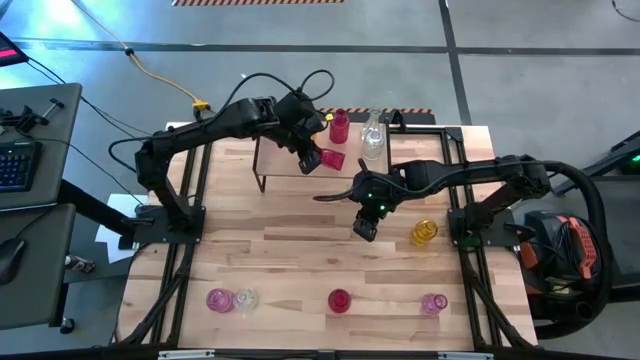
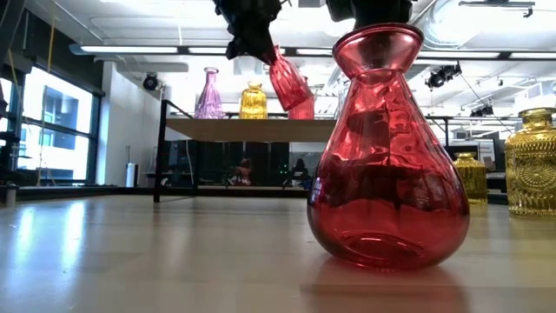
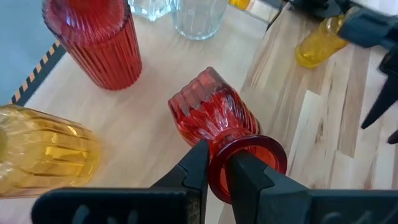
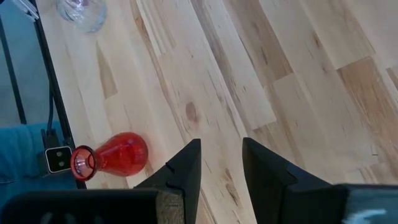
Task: Sort vases onto shelf
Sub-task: Put the top red vase on the shelf and align it with the other red vase
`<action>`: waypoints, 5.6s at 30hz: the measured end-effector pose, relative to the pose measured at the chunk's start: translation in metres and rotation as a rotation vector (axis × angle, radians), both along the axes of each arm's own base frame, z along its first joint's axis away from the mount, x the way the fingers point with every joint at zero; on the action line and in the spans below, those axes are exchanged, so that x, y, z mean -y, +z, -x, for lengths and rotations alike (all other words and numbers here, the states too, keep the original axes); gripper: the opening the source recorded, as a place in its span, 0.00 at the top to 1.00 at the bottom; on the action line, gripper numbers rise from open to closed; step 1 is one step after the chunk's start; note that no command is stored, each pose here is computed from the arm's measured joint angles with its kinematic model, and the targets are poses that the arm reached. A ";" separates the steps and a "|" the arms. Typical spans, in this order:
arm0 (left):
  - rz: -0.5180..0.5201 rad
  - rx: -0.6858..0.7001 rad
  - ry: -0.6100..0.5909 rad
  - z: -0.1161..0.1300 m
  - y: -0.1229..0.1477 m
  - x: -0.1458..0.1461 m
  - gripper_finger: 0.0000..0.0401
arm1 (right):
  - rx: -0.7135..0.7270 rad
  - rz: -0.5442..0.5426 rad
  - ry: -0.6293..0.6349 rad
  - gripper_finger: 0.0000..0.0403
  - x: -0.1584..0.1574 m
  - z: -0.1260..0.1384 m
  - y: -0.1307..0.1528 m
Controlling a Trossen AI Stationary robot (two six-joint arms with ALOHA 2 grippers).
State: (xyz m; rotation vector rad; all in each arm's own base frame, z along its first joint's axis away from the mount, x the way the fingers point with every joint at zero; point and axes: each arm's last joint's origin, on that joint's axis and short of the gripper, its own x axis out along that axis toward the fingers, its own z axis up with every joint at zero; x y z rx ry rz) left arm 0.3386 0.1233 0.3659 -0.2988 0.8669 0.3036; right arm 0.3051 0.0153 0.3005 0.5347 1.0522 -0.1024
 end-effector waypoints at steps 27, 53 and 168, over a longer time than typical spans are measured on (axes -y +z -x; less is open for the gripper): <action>0.063 0.010 -0.003 -0.009 -0.012 -0.012 0.91 | 0.000 0.000 -0.001 0.76 0.000 0.000 0.000; 0.077 0.015 0.029 -0.008 -0.012 -0.015 0.91 | 0.019 0.065 -0.084 0.76 0.003 -0.002 0.001; 0.059 0.036 -0.039 -0.016 -0.010 0.004 0.91 | 0.384 0.759 -0.059 0.35 0.066 -0.042 0.021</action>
